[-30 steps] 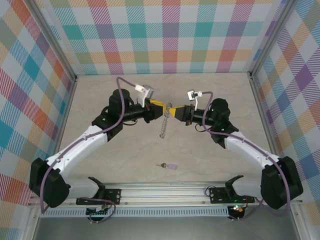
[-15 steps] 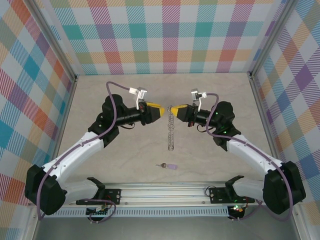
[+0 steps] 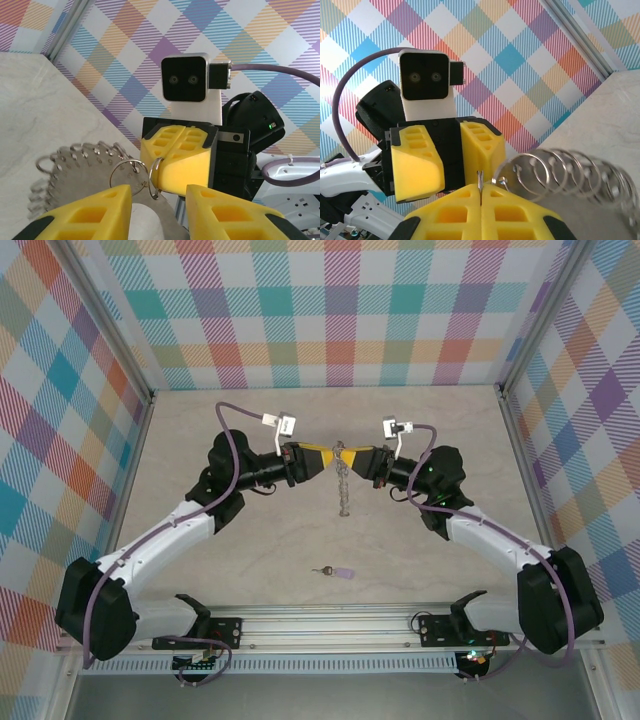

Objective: Put the keys on the keyring

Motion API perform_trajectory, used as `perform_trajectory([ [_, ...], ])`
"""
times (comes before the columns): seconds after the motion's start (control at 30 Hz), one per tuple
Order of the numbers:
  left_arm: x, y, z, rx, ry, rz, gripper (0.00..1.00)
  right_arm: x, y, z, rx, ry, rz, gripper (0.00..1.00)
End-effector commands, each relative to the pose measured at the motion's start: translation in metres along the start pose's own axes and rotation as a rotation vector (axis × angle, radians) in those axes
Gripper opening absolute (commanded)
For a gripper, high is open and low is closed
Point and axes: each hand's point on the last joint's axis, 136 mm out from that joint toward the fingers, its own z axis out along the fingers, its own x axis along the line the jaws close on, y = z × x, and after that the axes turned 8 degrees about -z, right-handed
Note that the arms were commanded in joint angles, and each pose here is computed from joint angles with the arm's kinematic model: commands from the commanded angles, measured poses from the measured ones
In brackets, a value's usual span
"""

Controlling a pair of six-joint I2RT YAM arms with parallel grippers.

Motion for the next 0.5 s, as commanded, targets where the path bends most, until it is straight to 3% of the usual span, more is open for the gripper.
perform_trajectory([
  [0.0,-0.0098,0.0063,0.0015,-0.028,-0.047,0.019,0.33,0.0134,0.015,0.0001,-0.054,0.046,-0.047,0.0],
  [0.47,-0.01,0.0064,0.0099,-0.02,-0.066,0.01,0.28,0.0109,0.0155,0.0033,-0.053,0.052,-0.034,0.0],
])
